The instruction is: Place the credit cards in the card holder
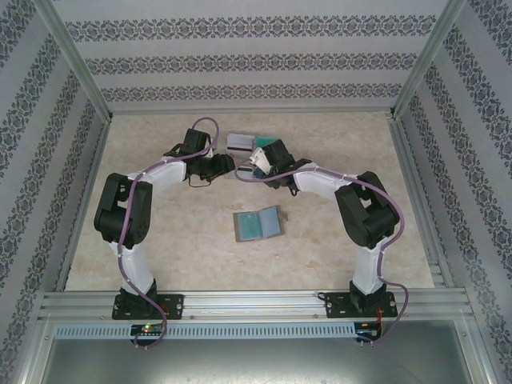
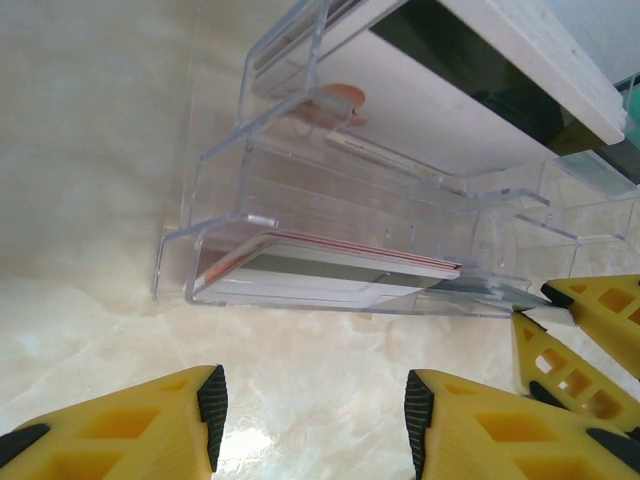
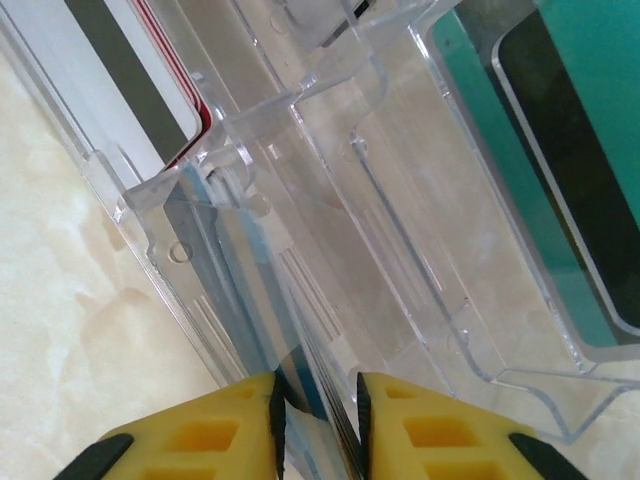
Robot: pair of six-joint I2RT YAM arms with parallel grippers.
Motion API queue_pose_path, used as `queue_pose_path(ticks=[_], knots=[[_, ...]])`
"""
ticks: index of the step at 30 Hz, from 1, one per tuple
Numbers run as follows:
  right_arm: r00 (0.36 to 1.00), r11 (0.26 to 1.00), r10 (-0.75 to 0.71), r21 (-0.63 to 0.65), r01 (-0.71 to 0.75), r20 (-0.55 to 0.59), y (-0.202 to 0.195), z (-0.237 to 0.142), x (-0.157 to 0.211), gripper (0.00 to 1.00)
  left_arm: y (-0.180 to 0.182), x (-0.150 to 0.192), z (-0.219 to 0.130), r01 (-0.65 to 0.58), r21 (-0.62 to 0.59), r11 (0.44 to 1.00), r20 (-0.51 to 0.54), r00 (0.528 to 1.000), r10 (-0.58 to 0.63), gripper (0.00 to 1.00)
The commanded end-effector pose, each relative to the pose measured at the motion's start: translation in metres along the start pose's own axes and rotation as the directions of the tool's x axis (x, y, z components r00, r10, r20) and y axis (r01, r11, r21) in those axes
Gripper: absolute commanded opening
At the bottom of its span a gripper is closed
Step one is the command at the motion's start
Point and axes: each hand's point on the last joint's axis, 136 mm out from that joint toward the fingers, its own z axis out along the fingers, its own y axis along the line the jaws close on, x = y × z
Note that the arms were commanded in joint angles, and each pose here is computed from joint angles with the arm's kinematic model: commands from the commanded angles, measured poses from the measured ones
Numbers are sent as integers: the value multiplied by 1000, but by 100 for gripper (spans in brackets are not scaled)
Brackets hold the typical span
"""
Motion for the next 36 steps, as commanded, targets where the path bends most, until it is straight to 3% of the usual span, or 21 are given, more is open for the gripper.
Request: queue_pose_path(ticks=[1,20,26,28,31,36], knots=[[997,996,70,-55,-69,13,-8,-11,-5,26,-9,-7,-9,-11,34,999,29,1000,10,52],[984,964,179,-201,-171,23,-13,-15,-10,27,-12,-6,-8,-9,41,999,21,1000,8,52],[979,953,205,-231,-198,9,-17,-14,-9,14,-11,-5,-7,-8,40,999,16,1000,8,52],[978,950,207,-240,-200,5,-16,-13,-8,18,-10,-6,-7,-8,36,999,18,1000,7,52],[982,955,191,-231,-184,9,-14,-13,-9,43,-11,-6,-6,-8,41,999,14,1000,8,52],[993,977,113,-176,-117,-34,-8,-2,-5,50,-11,-5,-6,-8,43,999,12,1000,7,52]])
